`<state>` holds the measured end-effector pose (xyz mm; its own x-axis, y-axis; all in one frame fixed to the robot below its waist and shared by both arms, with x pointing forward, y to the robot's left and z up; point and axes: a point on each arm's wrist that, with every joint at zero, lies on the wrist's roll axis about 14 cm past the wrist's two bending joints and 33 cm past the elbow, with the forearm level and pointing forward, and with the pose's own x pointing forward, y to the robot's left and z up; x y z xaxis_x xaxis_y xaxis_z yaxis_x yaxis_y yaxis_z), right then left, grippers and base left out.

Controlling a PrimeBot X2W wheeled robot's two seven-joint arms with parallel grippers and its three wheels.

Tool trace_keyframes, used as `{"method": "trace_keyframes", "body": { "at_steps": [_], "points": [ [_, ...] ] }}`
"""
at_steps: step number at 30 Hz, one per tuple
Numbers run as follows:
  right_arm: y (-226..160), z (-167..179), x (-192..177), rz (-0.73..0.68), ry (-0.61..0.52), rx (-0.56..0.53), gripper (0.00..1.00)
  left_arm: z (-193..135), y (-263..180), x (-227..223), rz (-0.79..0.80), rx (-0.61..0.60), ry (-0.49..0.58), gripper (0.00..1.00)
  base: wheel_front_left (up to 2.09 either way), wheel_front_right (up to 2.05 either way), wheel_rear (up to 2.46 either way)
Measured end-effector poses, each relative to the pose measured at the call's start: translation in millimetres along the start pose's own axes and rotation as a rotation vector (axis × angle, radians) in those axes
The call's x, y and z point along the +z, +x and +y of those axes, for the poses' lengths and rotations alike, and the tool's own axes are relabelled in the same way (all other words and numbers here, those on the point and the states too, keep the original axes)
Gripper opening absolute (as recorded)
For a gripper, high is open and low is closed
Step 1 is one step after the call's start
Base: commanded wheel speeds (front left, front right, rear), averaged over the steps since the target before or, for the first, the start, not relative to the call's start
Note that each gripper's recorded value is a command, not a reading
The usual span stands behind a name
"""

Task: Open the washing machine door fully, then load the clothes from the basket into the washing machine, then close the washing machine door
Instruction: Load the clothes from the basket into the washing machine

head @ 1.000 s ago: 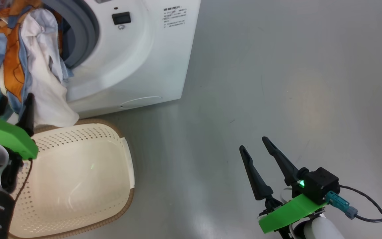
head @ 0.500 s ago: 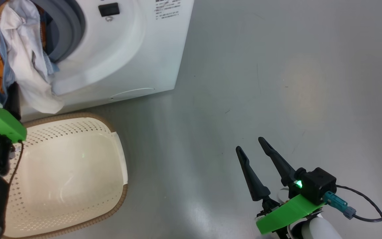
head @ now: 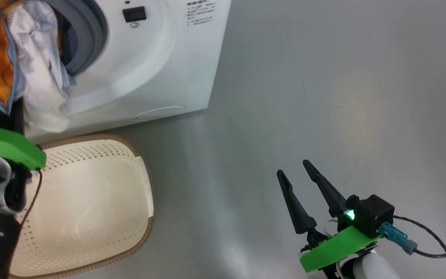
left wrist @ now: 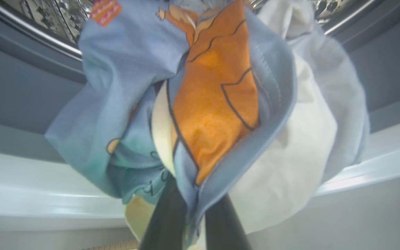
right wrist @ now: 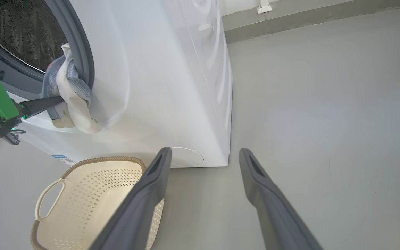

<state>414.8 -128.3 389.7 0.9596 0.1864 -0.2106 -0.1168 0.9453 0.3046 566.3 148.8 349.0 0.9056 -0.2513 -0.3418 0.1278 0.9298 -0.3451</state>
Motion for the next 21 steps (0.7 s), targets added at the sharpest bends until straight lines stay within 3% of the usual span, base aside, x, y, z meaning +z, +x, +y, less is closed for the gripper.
{"method": "trace_keyframes", "body": {
  "at_steps": [6, 21],
  "points": [
    [0.0, 4.2, 4.1, -0.011, 0.001, 0.011, 1.0, -28.8, 4.6, 78.9, -0.221, -0.107, 0.018, 0.0, 0.0, 0.0, 0.0],
    [-3.2, 2.4, 6.2, -0.015, -0.002, 0.004, 1.0, -43.6, 12.8, 112.7, -0.282, -0.157, 0.071, 0.0, 0.0, 0.0, 0.0]
  ]
}}
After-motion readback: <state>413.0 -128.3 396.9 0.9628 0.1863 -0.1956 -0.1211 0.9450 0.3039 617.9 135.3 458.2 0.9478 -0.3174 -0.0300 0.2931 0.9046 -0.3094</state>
